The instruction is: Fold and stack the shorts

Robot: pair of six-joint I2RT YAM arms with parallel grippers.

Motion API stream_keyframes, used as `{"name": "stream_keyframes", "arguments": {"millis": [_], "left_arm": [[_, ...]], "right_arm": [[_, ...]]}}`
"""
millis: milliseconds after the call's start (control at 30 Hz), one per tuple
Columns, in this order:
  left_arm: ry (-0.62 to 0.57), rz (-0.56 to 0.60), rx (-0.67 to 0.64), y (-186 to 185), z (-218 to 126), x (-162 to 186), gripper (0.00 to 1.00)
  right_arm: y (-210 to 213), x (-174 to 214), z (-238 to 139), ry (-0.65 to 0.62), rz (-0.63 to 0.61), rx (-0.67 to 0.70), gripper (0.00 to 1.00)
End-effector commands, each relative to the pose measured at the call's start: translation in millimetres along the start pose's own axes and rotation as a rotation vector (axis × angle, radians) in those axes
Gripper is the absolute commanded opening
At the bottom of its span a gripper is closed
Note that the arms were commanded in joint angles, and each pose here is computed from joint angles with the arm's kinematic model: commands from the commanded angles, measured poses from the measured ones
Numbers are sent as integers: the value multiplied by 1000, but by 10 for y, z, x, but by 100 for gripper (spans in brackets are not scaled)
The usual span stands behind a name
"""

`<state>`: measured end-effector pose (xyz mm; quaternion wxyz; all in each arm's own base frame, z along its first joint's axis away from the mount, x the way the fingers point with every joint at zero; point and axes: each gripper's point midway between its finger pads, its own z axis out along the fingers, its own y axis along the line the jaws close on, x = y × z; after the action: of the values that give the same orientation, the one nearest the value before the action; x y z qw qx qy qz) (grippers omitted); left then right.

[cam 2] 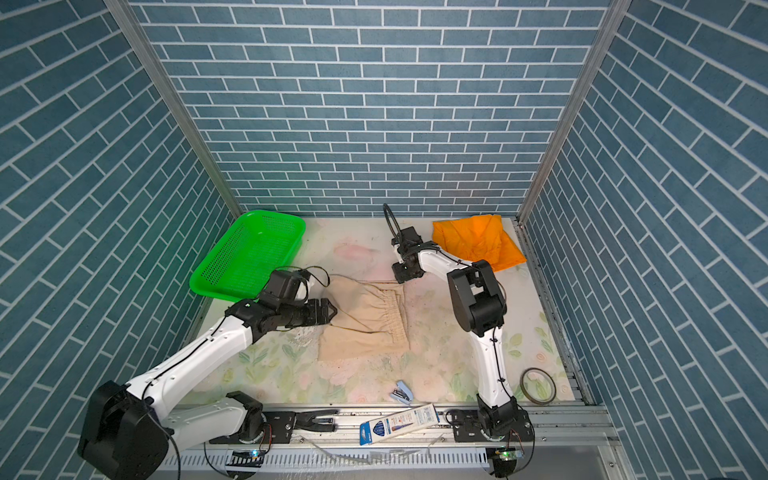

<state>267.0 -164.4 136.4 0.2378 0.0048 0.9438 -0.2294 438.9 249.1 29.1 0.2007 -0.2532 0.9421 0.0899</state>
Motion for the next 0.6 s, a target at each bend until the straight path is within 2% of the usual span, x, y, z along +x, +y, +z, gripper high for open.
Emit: {"name": "stream_keyframes", "arguments": {"millis": [0,133,233,300,500,533,567], "left_arm": [[59,64,-72,104,-86,47,91],[58,62,-54,96,-123,48,94],[52,49,-49,131,-157,109,94],[41,45,-38,139,-201,162,90],[-4,4,-1,171,-314,323,90],[-13,-4,-2,187,-329,347,90],[-23,-14,-7,208,-359,363,90]], "right_arm": [[53,8,-430,-87,-11,-11,56],[468,-58,-774,-198,-174,-219,63],[649,-181,-860,-232,-243,-304,66],[785,-252,-813,-223,-289,-339,68],[1470,-345,-448,-145,-445,-439,70],[1570,-356,-399,-143,-462,-448,72],[1657,-383,-355,-145,-475,-454,78]]}}
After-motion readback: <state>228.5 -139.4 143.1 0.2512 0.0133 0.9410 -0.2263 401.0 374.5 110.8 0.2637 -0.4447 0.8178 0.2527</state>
